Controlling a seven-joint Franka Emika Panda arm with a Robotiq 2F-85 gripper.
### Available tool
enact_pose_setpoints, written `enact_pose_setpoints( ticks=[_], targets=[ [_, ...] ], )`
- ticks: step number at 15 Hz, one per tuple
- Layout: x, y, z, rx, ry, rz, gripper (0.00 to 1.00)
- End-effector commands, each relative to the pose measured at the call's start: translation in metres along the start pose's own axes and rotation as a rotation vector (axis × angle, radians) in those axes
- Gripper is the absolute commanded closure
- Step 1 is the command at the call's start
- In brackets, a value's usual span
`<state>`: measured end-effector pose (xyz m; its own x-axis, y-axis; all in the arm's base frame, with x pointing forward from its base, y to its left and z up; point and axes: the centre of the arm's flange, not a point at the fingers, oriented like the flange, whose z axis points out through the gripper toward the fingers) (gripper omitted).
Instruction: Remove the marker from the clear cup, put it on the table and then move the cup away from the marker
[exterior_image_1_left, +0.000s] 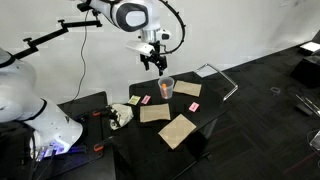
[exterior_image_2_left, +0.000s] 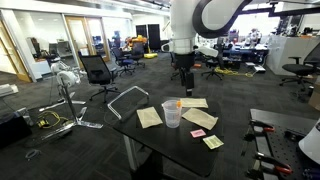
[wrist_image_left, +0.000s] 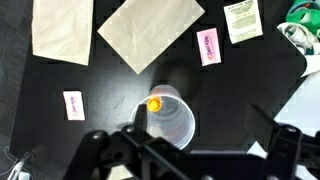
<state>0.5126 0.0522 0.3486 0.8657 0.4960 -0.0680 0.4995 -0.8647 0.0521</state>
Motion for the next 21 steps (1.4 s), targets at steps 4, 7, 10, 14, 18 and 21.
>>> enact_pose_setpoints(
  ticks=[4,7,10,14,18,21],
  targets=[
    [0.023,0.017,0.019,0.005,0.050,-0.049,0.33],
    [0.028,0.024,0.023,0.001,0.059,-0.056,0.40],
    [0.032,0.033,0.028,0.004,0.053,-0.056,0.40],
    [0.032,0.041,0.037,0.009,0.036,-0.052,0.44],
    [0.033,0.044,0.044,0.013,0.021,-0.047,0.52],
    [0.034,0.046,0.049,0.019,0.014,-0.044,0.55]
  ],
)
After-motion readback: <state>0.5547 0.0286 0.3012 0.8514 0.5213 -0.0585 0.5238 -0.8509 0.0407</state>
